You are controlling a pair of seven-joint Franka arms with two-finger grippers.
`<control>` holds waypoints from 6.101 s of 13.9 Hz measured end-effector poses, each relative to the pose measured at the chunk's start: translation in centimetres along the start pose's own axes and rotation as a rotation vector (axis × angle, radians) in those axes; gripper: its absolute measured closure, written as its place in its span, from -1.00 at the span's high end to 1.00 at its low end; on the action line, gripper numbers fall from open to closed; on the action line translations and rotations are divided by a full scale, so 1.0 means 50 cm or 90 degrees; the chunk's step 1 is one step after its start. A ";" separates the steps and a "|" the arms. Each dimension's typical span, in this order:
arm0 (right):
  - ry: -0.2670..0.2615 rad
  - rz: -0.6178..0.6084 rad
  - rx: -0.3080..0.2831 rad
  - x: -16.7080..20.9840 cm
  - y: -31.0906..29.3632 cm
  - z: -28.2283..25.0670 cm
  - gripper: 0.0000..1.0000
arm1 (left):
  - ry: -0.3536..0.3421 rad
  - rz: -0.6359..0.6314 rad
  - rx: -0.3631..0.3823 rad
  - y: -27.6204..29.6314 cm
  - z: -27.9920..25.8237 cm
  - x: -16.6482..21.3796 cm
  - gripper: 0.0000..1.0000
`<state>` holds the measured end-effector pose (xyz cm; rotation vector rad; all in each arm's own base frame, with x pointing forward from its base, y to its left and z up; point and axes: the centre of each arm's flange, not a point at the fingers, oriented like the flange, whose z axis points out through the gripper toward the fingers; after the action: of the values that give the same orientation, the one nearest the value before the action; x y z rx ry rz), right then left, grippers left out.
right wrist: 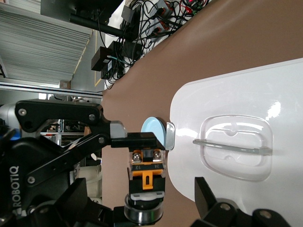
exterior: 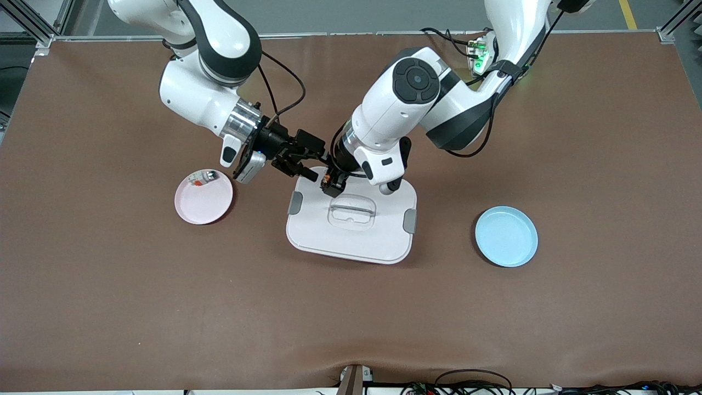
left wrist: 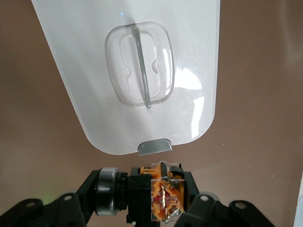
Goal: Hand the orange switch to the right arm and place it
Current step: 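Grasp the switch with the right gripper and open the left gripper, then carry the switch to the white plate while the left gripper withdraws, then lower the switch onto the white plate with the right gripper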
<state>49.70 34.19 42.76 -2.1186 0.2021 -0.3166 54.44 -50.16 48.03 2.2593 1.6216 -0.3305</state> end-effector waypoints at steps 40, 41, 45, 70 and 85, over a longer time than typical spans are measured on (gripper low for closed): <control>-0.008 -0.271 -0.063 0.008 0.064 0.065 -0.23 | 0.056 0.048 -0.034 0.048 -0.262 0.213 1.00; -0.013 -0.288 -0.070 0.013 0.067 0.063 -0.23 | 0.063 0.068 -0.032 0.050 -0.283 0.239 1.00; -0.068 -0.363 -0.097 0.048 0.085 0.045 -0.23 | 0.080 0.155 -0.014 0.049 -0.330 0.312 1.00; -0.558 -0.808 -0.362 0.143 0.293 -0.251 -0.23 | 0.210 0.665 0.241 -0.048 -0.561 0.733 1.00; -0.587 -0.946 -0.372 0.090 0.528 -0.301 -0.23 | 0.164 0.745 0.270 -0.227 -0.703 0.778 1.00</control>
<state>48.91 6.81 28.87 -2.3233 -2.0600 -0.0530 55.89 1.06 63.90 3.1922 0.0712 -0.0570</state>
